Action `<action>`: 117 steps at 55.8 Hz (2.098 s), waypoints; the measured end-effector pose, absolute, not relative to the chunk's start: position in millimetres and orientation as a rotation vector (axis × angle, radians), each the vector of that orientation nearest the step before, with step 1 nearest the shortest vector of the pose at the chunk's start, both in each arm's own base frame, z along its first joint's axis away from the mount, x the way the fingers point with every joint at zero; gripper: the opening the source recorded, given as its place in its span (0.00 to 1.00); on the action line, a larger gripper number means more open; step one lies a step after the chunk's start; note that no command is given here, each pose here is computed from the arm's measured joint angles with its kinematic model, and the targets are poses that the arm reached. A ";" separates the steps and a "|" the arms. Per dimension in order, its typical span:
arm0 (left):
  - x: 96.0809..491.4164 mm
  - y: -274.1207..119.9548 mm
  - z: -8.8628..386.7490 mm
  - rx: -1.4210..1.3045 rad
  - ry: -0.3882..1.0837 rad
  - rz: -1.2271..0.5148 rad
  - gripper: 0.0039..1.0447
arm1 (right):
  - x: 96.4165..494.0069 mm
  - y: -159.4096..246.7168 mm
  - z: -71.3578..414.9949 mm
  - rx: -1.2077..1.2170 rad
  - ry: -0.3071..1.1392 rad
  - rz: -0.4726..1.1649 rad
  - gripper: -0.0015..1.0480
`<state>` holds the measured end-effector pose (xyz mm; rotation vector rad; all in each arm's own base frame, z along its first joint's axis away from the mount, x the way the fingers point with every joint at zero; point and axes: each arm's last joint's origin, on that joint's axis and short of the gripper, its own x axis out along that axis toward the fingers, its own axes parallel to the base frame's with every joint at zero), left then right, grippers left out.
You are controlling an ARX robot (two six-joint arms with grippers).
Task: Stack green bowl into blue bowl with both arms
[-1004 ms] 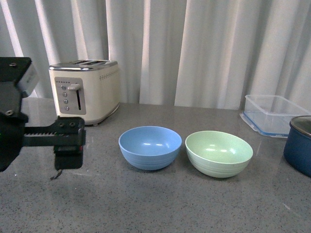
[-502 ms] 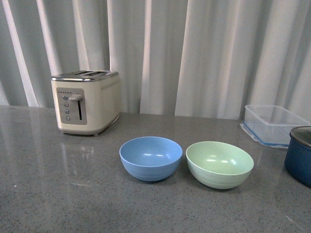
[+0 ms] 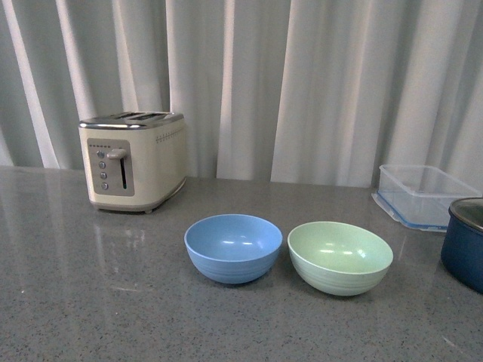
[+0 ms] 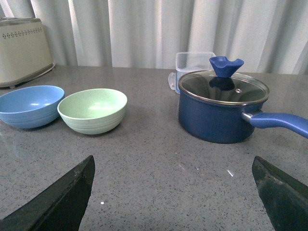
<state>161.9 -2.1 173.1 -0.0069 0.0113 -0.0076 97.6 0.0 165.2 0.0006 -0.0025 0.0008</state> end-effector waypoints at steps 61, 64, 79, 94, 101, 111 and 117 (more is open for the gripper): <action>112.9 -0.2 174.1 -0.007 -0.025 0.000 0.03 | 97.6 0.0 165.2 0.001 -0.002 0.001 0.90; 111.8 -0.2 174.0 -0.007 -0.025 0.000 0.03 | 97.6 0.0 165.2 0.001 -0.002 0.001 0.90; 105.4 -0.2 172.7 -0.006 -0.020 0.000 0.03 | 97.6 0.0 165.2 0.000 -0.002 0.001 0.90; 96.7 -0.2 170.4 -0.005 -0.017 0.000 0.03 | 97.6 0.0 165.2 0.001 -0.002 0.001 0.90; 96.6 -0.2 170.4 -0.005 -0.017 0.000 0.20 | 97.6 0.0 165.2 0.001 -0.002 0.001 0.90; 96.6 -0.2 170.5 -0.005 -0.018 -0.001 0.61 | 121.8 7.2 180.4 0.065 0.781 0.051 0.90; 96.6 -0.2 170.5 -0.005 -0.018 -0.001 0.76 | 150.0 15.2 198.2 0.045 0.820 0.058 0.90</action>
